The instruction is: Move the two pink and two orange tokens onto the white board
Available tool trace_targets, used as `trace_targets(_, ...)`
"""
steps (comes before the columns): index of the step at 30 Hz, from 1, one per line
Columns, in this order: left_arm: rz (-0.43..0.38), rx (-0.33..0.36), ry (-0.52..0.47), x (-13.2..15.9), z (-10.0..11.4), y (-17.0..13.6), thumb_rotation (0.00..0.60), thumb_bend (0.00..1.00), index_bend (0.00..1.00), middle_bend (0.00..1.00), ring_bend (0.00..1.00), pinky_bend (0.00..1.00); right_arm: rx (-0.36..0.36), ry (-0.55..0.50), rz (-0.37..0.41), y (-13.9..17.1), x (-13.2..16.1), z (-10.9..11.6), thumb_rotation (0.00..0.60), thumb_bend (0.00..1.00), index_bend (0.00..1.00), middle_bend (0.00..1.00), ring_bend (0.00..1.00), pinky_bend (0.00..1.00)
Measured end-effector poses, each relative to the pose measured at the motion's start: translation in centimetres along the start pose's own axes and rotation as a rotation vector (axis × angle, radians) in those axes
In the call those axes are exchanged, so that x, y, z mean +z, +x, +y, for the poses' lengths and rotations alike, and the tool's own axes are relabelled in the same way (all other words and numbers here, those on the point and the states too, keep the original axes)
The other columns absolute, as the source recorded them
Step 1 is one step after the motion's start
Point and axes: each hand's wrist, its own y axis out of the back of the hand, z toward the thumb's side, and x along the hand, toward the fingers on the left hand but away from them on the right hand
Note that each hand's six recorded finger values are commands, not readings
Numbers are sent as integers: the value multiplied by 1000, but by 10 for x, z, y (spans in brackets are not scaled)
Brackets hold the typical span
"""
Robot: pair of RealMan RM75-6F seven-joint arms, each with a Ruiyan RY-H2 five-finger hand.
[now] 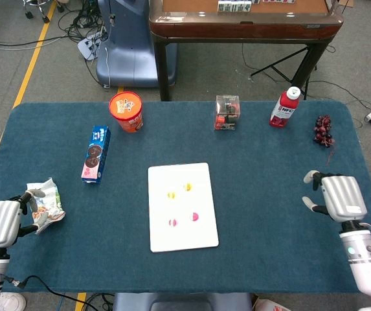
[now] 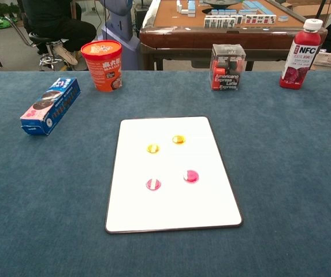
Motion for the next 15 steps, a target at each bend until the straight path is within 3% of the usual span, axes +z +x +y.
trace_targets(6,3,9,45,0,12,4,600,281,476,611,626,784,-42,-26,-51,27,-33,8,600,186,442,550,550,548)
trace_targets(15,18,-18,102,-4,15,2,600,281,477,611,626,784,-60,-27,-75,49,-50,13,600,186,442,550,550,548)
